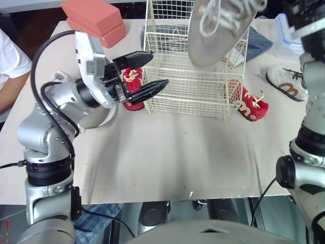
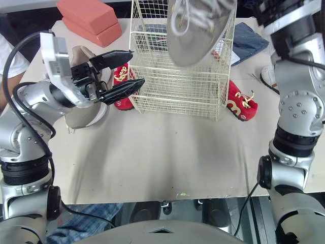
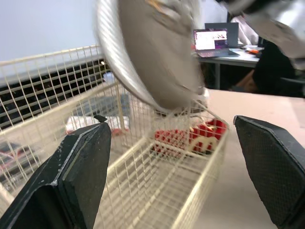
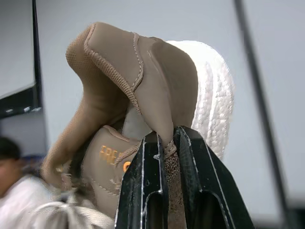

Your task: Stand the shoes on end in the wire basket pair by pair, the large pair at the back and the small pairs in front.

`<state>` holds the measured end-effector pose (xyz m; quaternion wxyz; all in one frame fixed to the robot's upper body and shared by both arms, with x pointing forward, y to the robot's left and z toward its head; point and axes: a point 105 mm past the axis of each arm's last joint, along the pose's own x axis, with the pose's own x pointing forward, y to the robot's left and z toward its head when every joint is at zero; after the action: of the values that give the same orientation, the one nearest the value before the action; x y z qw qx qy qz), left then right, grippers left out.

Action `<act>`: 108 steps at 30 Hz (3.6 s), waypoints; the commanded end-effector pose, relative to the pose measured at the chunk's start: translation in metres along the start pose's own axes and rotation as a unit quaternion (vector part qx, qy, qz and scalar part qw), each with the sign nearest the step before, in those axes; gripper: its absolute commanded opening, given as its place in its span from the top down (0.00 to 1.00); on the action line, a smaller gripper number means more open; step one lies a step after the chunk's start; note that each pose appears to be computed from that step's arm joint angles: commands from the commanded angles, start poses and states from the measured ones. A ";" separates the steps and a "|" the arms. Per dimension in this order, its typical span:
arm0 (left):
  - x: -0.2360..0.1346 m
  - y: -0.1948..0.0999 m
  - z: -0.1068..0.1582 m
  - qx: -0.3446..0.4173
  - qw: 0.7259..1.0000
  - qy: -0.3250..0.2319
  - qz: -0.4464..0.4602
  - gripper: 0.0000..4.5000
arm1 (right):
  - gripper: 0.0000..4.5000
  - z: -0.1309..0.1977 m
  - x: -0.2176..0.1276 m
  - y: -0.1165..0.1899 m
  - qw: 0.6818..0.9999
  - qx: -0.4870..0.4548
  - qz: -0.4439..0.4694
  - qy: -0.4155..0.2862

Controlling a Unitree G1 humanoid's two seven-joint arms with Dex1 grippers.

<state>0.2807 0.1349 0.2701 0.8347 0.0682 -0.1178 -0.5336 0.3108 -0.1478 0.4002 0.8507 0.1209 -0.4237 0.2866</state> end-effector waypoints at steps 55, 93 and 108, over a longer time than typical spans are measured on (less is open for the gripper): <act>-0.024 0.016 0.041 0.061 0.996 -0.024 0.067 0.01 | 1.00 -0.056 -0.021 -0.030 0.954 -0.292 0.068 -0.011; -0.025 0.021 0.031 0.077 0.993 -0.025 0.080 0.00 | 0.48 -0.088 -0.050 -0.046 0.925 -0.331 0.051 0.180; -0.075 0.056 0.022 0.071 0.976 -0.036 0.201 0.00 | 0.01 -0.054 -0.083 0.029 0.960 -0.060 0.181 0.206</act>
<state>0.2986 0.2178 0.2844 0.9132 0.0649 -0.1720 -0.3637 0.3068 -0.1425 0.2905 0.8794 -0.0849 -0.2628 0.3879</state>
